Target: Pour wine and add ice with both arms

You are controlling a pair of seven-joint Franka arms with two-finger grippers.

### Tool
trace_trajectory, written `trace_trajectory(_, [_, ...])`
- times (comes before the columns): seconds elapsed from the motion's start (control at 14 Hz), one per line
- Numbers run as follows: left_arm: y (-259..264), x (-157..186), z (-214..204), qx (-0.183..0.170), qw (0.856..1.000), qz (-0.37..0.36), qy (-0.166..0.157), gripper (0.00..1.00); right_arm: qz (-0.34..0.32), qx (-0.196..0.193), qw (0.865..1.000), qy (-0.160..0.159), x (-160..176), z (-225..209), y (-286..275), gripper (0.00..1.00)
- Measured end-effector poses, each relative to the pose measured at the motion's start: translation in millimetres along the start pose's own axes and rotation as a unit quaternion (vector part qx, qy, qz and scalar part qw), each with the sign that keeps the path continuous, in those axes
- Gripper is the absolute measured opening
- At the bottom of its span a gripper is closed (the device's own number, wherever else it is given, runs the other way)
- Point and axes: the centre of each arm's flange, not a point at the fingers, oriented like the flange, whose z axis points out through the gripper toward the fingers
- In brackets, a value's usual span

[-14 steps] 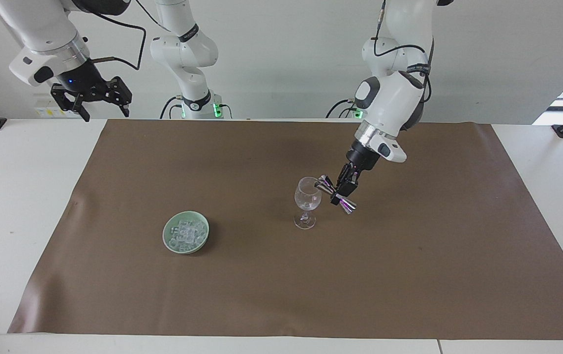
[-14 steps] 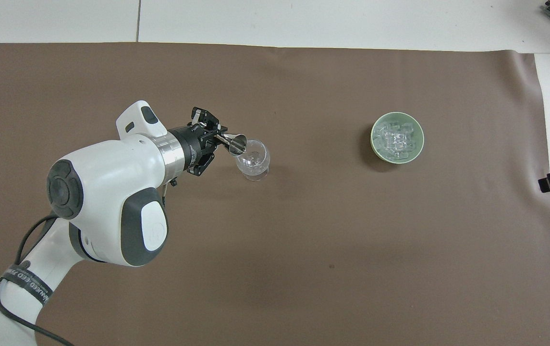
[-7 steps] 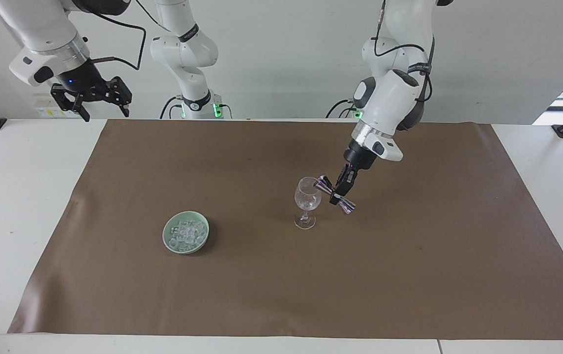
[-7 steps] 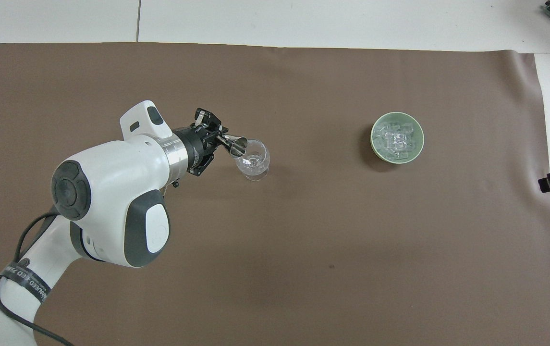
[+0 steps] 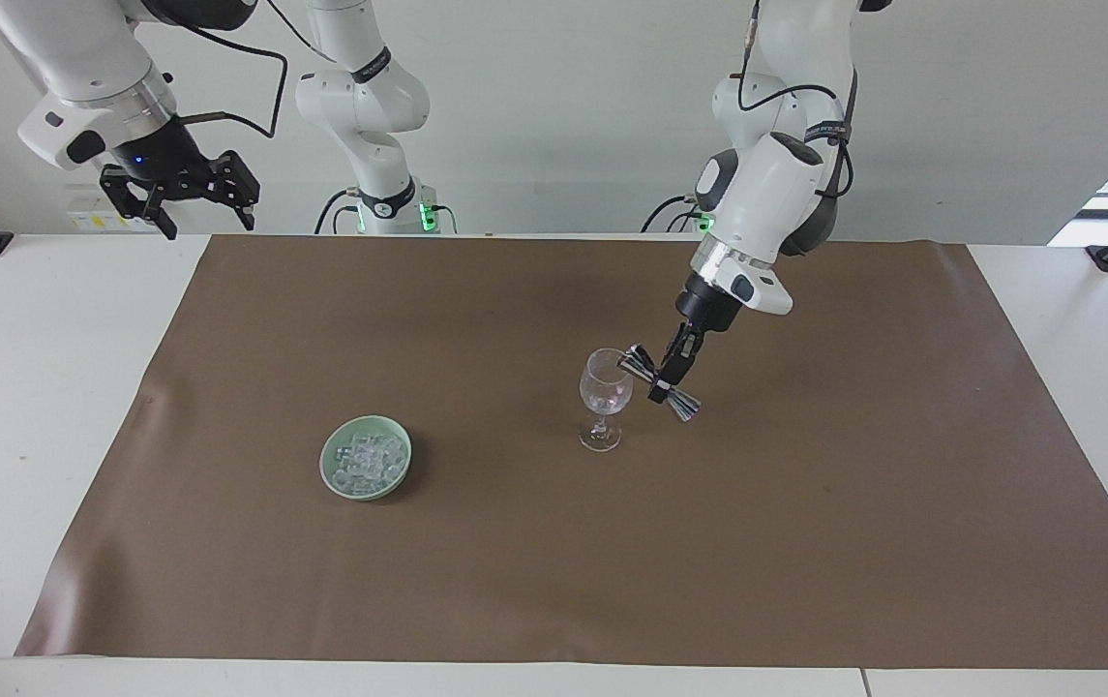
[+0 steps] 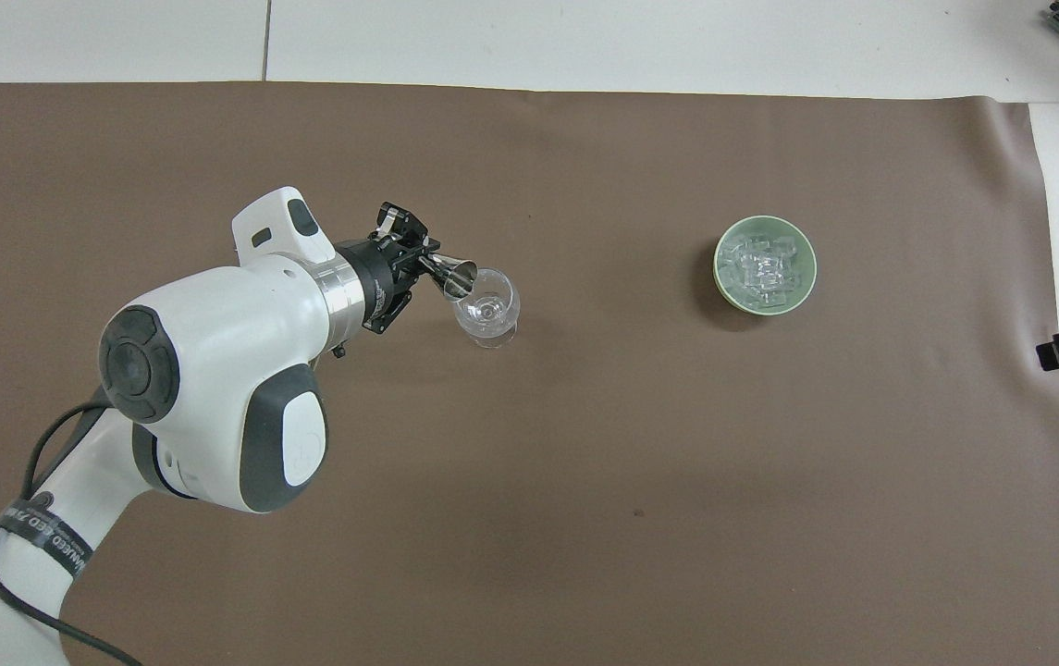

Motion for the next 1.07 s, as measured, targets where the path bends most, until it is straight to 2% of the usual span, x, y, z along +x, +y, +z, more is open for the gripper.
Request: trace_trajectory(1.07, [17.6,4.5,2.5,0.003,0.999,0.042,0.020,0.22,0.000,0.000,1.000,0.000,0.0,0.0,0.0,1.00])
